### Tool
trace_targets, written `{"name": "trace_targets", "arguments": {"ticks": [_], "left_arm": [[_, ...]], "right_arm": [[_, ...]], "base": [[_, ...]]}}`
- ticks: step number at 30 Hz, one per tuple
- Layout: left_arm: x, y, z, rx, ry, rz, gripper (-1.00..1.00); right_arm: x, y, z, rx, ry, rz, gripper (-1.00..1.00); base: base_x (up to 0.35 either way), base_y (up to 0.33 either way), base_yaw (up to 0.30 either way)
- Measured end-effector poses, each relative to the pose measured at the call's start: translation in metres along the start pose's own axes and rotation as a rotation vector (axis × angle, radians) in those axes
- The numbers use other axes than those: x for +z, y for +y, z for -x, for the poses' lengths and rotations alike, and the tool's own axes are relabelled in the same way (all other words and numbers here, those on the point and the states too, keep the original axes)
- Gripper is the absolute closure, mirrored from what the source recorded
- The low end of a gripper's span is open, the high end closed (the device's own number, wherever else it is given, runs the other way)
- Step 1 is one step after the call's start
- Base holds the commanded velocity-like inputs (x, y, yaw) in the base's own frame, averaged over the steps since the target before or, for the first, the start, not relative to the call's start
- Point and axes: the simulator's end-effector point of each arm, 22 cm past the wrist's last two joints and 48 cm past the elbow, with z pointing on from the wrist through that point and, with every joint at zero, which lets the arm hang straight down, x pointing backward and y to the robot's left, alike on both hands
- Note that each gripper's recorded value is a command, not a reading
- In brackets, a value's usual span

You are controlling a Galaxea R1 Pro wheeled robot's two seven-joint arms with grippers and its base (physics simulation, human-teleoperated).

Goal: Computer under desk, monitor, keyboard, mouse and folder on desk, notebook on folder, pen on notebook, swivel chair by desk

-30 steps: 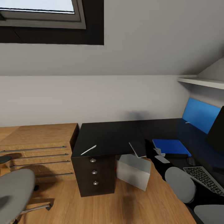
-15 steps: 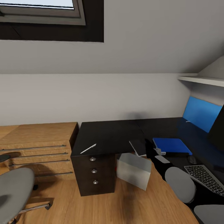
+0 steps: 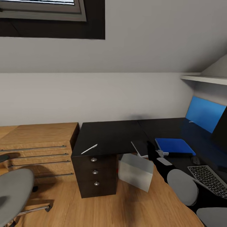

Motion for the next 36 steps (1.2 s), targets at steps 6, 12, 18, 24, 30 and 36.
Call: {"name": "trace_targets", "arguments": {"ticks": [6, 12, 18, 24, 30, 36], "left_arm": [[0.006, 0.0, -0.013, 0.012, 0.028, 0.001, -1.0], [0.012, -0.001, -0.033, 0.039, 0.084, -0.001, -1.0], [0.016, -0.003, -0.045, 0.046, 0.104, -0.004, -1.0], [0.021, -0.006, -0.055, 0.049, 0.111, -0.008, -1.0], [0.029, -0.019, -0.06, 0.043, 0.11, -0.026, -1.0], [0.049, -0.041, -0.043, 0.028, 0.084, -0.049, -1.0]], "right_arm": [[0.003, -0.008, 0.001, 0.0, -0.003, 0.002, -1.0], [0.006, -0.017, 0.003, -0.001, -0.009, 0.003, -1.0], [0.009, -0.027, 0.006, -0.003, -0.015, 0.0, -1.0], [0.012, -0.036, 0.006, -0.003, -0.017, -0.001, -1.0], [0.015, -0.046, 0.006, -0.004, -0.019, -0.001, -1.0], [0.018, -0.056, 0.009, -0.006, -0.024, -0.003, -1.0]], "base": [[0.0, 0.0, 0.0], [0.0, 0.0, 0.0], [0.0, 0.0, 0.0], [0.0, 0.0, 0.0], [0.0, 0.0, 0.0], [0.0, 0.0, 0.0]]}}
